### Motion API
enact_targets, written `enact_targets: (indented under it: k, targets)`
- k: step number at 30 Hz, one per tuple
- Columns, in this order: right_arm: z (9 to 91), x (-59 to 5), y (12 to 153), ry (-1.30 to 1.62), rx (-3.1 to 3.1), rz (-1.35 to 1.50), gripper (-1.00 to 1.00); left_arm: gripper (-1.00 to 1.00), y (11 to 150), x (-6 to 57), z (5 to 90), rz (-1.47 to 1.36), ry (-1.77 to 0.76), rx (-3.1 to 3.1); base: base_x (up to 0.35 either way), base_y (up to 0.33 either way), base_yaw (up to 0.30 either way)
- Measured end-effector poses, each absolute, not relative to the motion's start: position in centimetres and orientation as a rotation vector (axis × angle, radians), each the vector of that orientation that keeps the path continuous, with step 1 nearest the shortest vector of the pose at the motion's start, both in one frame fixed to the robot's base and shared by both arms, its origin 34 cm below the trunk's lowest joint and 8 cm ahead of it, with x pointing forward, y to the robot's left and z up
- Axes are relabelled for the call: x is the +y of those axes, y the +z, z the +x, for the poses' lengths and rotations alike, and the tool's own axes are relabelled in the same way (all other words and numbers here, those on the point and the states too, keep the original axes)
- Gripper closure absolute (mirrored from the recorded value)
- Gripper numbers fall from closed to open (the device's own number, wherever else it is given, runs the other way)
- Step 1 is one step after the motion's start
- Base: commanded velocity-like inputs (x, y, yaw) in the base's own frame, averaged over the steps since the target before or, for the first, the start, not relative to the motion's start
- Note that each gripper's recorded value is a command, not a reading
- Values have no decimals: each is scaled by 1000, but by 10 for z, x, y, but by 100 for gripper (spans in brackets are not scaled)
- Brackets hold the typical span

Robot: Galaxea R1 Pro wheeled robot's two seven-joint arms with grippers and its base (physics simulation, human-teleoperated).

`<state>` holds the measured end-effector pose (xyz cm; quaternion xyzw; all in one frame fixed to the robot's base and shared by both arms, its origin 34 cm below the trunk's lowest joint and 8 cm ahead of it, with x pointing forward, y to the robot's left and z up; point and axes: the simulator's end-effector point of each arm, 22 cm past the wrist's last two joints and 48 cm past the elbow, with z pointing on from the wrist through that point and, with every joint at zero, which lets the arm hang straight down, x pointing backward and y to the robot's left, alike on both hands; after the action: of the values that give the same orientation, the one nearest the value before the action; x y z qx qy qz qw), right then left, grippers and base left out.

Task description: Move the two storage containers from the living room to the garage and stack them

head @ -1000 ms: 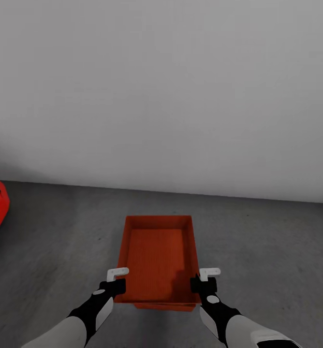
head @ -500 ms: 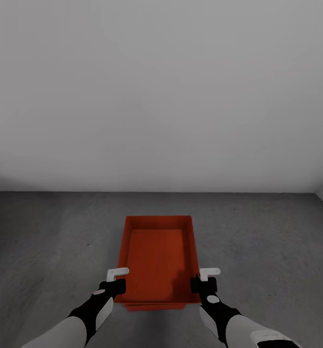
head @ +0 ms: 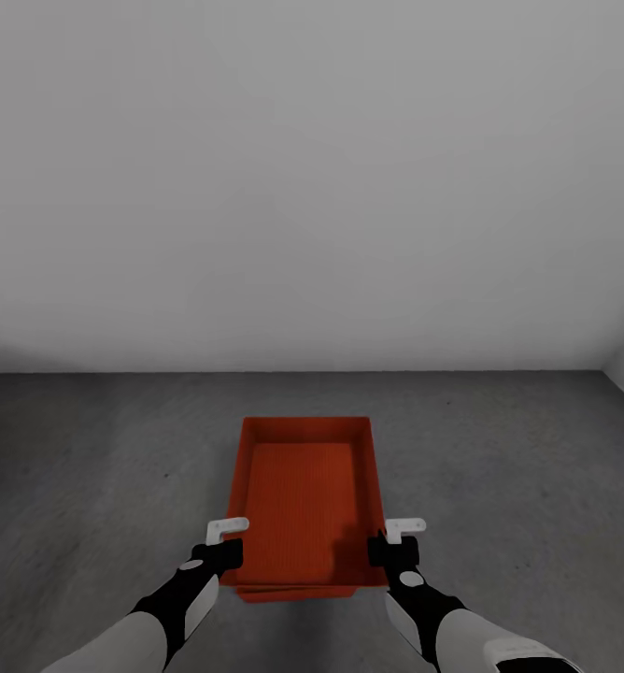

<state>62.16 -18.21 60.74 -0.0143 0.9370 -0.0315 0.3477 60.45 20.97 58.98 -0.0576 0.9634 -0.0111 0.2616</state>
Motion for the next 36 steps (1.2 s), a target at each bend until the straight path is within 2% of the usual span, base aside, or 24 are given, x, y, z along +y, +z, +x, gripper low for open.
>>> enact_targets:
  k: [6,15,36]
  targets:
    - [621,-182,607,-81,2430,-36,100,100,590,210,604,-155,-30,2607,0,0,4]
    - [621,-182,607,-81,2430,-36,100,100,590,210,604,-155,-30,2607,0,0,131]
    - [621,-182,607,-81,2430,-34,100,100,590,210,605,-153,-30,2607,0,0,4]
